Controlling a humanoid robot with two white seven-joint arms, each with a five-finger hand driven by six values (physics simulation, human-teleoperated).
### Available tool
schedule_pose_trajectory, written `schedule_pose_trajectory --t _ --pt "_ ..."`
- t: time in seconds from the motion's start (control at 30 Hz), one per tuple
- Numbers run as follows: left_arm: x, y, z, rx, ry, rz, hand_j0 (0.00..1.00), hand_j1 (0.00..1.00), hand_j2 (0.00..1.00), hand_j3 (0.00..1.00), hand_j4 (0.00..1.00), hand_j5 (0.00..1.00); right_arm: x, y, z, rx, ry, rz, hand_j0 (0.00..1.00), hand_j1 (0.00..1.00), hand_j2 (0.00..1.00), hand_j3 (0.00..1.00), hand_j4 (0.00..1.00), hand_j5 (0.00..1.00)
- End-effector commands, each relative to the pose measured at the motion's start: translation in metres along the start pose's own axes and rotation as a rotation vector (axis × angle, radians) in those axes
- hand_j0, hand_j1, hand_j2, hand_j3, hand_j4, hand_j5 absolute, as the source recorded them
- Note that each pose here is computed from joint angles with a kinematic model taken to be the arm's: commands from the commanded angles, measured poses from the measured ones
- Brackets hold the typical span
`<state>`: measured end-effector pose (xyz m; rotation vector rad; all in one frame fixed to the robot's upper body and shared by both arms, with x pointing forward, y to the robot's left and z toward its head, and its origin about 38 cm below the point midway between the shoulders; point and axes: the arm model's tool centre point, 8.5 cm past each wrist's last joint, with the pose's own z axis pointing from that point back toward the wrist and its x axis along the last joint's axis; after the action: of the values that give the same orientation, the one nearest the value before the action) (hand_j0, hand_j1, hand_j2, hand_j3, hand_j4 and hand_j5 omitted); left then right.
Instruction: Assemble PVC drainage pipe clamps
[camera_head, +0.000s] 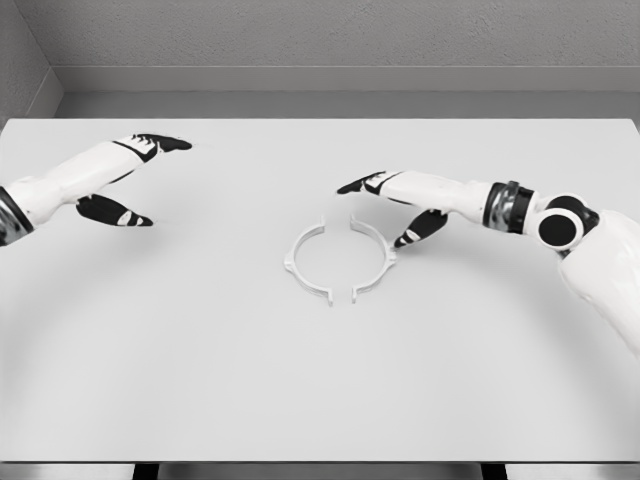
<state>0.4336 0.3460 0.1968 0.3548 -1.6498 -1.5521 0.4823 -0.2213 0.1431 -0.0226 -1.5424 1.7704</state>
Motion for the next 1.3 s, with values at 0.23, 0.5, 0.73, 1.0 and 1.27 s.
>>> schedule_pose_trajectory --t 0.23,0.5,0.73,1.0,1.27 --pt "-0.001 0.02 0.015 0.035 -0.004 -0.004 1.0 1.0 1.0 1.0 1.0 1.0 -0.017 0.002 0.021 -0.011 0.056 -0.023 1.0 1.0 1.0 1.0 1.0 1.0" --pt "-0.014 0.032 0.049 0.008 0.041 -0.009 1.0 1.0 1.0 1.0 1.0 1.0 -0.014 0.003 0.016 -0.006 0.044 -0.022 1.0 1.0 1.0 1.0 1.0 1.0" --pt "-0.016 0.05 0.065 0.044 0.037 0.008 1.0 1.0 1.0 1.0 1.0 1.0 -0.008 0.005 0.008 -0.002 0.025 -0.022 1.0 1.0 1.0 1.0 1.0 1.0" --pt "-0.015 0.047 0.062 0.031 0.032 0.007 1.0 1.0 1.0 1.0 1.0 1.0 -0.005 0.01 0.001 0.016 0.012 -0.024 1.0 1.0 1.0 1.0 1.0 1.0" --pt "0.0 0.047 0.054 0.02 -0.011 -0.021 1.0 1.0 1.0 1.0 1.0 1.0 -0.005 0.012 0.0 0.019 0.011 -0.027 1.0 1.0 1.0 1.0 1.0 1.0"
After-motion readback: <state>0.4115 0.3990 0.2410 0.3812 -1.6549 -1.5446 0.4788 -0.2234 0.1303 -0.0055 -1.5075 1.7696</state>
